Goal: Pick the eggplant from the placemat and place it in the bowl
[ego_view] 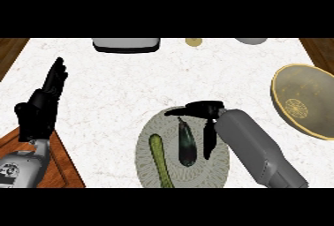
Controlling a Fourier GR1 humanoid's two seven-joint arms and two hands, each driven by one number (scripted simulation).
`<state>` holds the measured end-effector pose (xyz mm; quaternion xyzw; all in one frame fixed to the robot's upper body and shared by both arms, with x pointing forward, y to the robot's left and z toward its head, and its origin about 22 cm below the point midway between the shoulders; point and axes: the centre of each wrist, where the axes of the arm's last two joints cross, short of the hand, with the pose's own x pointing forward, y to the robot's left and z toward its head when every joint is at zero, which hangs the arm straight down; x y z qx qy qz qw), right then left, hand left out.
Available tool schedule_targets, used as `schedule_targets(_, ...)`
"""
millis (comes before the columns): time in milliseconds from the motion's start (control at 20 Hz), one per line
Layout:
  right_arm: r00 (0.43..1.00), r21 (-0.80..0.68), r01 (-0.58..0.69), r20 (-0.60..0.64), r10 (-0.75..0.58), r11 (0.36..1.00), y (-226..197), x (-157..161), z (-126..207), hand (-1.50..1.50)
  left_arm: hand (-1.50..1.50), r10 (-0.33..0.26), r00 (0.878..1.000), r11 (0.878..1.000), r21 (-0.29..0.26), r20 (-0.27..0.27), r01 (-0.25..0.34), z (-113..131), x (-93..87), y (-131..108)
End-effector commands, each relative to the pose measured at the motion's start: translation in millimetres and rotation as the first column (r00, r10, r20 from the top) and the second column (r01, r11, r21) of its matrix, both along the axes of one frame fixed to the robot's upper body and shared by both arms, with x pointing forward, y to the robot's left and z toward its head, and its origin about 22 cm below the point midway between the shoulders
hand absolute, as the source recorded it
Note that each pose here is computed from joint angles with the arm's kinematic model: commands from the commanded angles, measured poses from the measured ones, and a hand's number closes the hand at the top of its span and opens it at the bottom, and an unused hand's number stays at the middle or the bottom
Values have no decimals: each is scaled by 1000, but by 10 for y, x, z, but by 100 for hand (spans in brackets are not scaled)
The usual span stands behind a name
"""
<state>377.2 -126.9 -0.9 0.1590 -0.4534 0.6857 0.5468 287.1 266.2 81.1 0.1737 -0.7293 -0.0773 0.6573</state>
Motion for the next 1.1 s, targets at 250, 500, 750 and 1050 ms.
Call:
schedule_targets(250, 992, 25, -106, 71, 104, 994, 196, -315, -340, 150, 0, 19, 1000, 1000, 3, 21, -19, 70, 51, 12)
schedule_targets(500, 995, 97, -78, 76, 71, 992, 259, -322, -374, 150, 0, -2, 1000, 1000, -22, 4, 2, -75, 17, -9)
schedule_targets(750, 992, 144, -81, 104, 66, 986, 151, -183, -289, 150, 0, -1, 1000, 1000, -6, -6, 1, -120, 133, -49)
schedule_targets(1050, 769, -36, 589, 333, -546, 807, 268, -105, -118, 150, 0, 40, 999, 999, -1, -18, -40, -114, 48, 3)
